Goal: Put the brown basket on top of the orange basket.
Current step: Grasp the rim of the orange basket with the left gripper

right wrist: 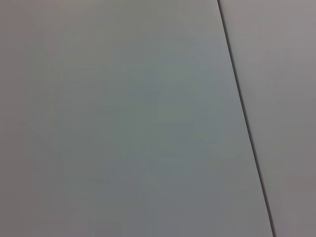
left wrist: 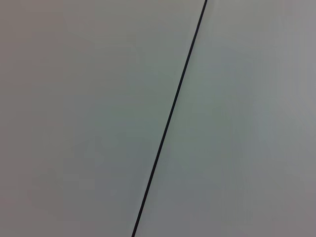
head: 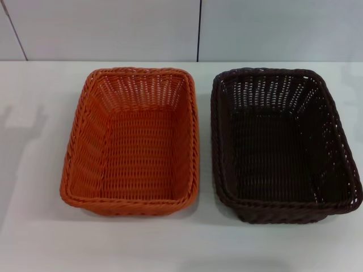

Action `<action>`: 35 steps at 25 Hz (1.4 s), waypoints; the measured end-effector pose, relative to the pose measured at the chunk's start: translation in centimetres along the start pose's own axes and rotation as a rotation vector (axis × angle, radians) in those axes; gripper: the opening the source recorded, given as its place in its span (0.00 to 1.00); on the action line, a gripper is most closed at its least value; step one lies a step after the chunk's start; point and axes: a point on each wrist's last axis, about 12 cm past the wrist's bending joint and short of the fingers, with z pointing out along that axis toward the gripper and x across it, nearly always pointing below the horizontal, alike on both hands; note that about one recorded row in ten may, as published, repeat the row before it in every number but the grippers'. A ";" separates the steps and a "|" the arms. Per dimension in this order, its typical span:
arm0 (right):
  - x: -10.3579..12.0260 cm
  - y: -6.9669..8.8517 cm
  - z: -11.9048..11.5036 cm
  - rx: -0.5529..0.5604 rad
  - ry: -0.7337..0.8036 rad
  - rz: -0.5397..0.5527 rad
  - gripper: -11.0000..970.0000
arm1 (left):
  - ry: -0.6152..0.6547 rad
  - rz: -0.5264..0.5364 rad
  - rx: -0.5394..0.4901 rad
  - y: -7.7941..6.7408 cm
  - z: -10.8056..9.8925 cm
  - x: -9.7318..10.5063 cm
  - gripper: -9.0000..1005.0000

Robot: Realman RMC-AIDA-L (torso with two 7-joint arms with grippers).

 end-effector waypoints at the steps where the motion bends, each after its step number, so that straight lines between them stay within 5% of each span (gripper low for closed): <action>1: 0.0 0.0 0.0 0.000 0.000 0.000 0.60 | 0.000 0.000 0.000 0.0 0.0 0.0 0.81; 35: -0.5 0.4 0.7 -0.016 -0.021 -0.005 0.60 | -0.001 -0.014 0.003 -0.1 -0.1 0.1 0.81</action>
